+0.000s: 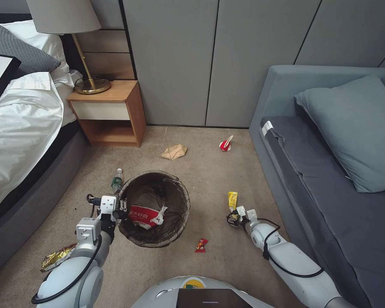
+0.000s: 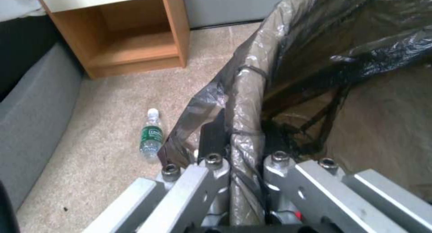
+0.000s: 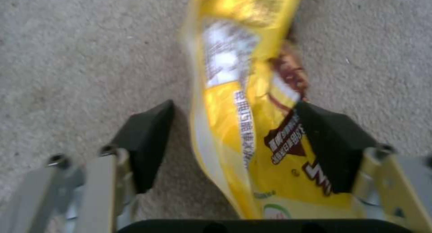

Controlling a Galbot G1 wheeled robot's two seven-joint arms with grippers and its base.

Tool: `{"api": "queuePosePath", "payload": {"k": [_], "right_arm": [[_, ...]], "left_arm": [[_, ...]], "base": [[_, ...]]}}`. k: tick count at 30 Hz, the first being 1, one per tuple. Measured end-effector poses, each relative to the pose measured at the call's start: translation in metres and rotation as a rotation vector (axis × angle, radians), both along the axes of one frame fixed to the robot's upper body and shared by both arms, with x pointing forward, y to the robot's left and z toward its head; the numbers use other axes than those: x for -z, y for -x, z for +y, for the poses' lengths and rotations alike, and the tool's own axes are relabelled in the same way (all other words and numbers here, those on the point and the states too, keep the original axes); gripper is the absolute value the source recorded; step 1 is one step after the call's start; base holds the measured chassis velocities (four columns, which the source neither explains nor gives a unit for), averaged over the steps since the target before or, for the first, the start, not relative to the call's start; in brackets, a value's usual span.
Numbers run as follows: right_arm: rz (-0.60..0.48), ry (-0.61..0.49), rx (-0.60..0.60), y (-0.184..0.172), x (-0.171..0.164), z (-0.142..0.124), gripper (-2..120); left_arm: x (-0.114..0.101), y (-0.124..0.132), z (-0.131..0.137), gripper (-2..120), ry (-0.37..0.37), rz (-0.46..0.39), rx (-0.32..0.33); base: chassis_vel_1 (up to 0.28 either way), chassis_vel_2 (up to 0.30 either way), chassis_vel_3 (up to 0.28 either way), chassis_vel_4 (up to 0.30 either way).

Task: Pick up the trash bin, then pick up the garbage from the floor and place it into the trash bin.

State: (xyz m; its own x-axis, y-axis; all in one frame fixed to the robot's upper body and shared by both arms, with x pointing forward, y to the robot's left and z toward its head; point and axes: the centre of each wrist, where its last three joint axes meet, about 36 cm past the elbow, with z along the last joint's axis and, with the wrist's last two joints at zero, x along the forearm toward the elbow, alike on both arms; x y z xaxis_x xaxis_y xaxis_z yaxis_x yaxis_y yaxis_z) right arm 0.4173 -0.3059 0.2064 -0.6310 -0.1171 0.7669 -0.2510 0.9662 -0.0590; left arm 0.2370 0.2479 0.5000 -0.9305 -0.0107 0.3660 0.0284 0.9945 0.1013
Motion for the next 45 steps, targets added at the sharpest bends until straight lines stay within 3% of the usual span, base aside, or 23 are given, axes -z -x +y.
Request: {"api": "queuePosePath", "payload": {"k": [7,12,16,24,34,35,38,45], "right_arm": [[-0.009,-0.001,0.0,0.001,0.0,-0.002,36],[-0.012,-0.001,0.004,0.002,0.0,-0.003,24],[-0.022,-0.001,0.011,0.001,-0.001,-0.005,5],[-0.091,-0.025,0.005,-0.005,-0.025,-0.011,0],[-0.354,-0.087,-0.117,0.0,-0.139,-0.012,0],[-0.354,-0.087,-0.117,0.0,-0.139,-0.012,0],[-0.45,-0.141,-0.186,0.002,-0.195,0.003,0],[-0.541,-0.219,-0.294,0.013,-0.261,0.03,0]], "left_arm": [[-0.002,0.002,0.0,3,0.001,0.0,-0.002],[-0.002,0.003,-0.001,3,0.001,0.002,-0.003],[-0.003,0.003,-0.001,3,0.001,0.002,-0.003],[-0.004,0.004,-0.001,3,0.0,0.004,-0.004],[-0.003,0.004,-0.002,3,0.0,0.009,-0.001],[-0.003,0.004,-0.002,3,0.0,0.009,-0.001],[-0.002,0.003,-0.002,3,0.005,0.017,-0.001],[0.001,0.002,-0.003,3,0.011,0.029,-0.003]], "base": [[0.0,0.0,0.0,0.0],[0.0,0.0,0.0,0.0],[0.0,0.0,0.0,0.0],[0.0,0.0,0.0,0.0],[0.0,0.0,0.0,0.0],[0.0,0.0,0.0,0.0],[0.0,0.0,0.0,0.0],[0.0,0.0,0.0,0.0]]}}
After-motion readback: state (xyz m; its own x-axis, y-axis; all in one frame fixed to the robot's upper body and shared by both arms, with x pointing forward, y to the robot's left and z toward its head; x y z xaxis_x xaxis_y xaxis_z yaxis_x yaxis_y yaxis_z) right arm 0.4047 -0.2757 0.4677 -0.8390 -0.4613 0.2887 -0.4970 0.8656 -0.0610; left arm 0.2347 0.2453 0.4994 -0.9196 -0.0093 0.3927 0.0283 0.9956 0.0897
